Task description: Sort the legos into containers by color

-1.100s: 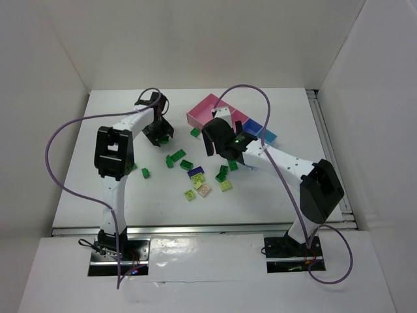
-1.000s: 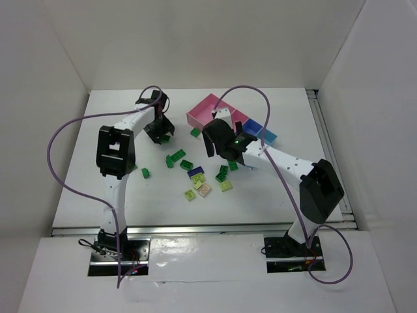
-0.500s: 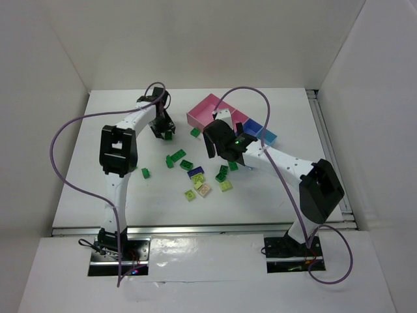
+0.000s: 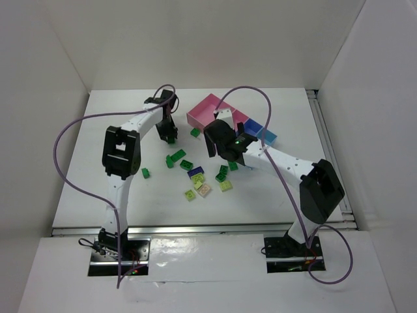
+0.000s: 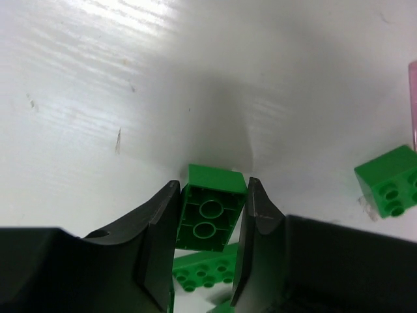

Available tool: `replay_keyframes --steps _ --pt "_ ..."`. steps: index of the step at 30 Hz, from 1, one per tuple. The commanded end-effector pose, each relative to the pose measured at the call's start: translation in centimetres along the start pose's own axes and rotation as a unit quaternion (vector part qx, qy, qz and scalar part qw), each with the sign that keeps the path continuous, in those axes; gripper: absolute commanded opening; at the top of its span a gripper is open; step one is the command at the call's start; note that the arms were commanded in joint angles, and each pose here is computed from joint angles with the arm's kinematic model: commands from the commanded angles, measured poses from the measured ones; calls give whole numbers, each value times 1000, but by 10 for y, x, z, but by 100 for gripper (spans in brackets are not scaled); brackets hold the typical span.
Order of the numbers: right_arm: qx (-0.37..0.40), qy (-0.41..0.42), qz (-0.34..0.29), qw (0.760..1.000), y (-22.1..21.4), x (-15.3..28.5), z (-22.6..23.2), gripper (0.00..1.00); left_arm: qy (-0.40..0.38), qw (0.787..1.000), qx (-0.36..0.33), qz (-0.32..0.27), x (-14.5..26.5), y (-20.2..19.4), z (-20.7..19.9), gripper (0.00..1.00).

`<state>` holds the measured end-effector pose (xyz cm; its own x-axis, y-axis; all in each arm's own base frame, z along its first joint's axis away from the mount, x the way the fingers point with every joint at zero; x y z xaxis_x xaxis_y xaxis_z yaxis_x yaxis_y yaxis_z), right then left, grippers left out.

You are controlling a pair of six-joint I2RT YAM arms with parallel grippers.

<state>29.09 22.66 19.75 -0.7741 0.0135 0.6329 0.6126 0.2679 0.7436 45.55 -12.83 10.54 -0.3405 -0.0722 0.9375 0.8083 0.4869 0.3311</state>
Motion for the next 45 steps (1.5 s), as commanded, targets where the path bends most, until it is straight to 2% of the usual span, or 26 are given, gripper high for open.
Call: replay_keyframes --steps 1,4,10,17,23,29,30,32,36,40,41,45 --pt "-48 -27 -40 998 14 21 -19 100 -30 999 -19 -30 53 10 1 26" --pt "-84 -44 -74 993 16 36 -33 100 -80 995 -40 -47 88 14 -6 26" --pt "-176 -93 -135 971 12 63 -67 100 -190 973 -113 -74 137 0 -53 28" --pt "-248 -131 -171 945 6 89 -95 100 -263 954 -110 -89 141 9 -106 29" --pt "-260 -143 -178 938 -3 101 -108 100 -328 935 -94 -94 132 12 -135 30" --pt "-262 -162 -168 936 -12 103 -114 100 -348 930 -73 -93 115 17 -152 35" --pt "-262 -162 -168 936 -12 103 -114 100 -353 928 -67 -95 112 18 -155 36" --pt "-256 -165 -162 939 -14 103 -114 100 -367 923 -65 -99 102 19 -163 45" --pt "-264 -160 -162 937 -16 107 -116 100 -376 920 -70 -87 95 17 -167 80" --pt "-262 -161 -160 938 -22 103 -116 100 -378 917 -88 -98 119 16 -156 82" --pt "-261 -159 -164 938 -20 104 -116 100 -372 915 -93 -126 139 21 -148 82" --pt "-251 -156 -157 942 -21 101 -113 100 -306 934 -116 -140 137 6 -109 79"
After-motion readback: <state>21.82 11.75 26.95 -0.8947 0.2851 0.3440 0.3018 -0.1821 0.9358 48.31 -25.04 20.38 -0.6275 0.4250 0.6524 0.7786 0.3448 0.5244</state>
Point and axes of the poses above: each gripper's point midway between its finger pads, its own x axis back along the fingers, its own z axis along the line the jaws close on, y = z × x, the point moved 8 cm from there along x, back along the fingers, and after that the axes turned 5 degrees about x, right-handed, at the moved point
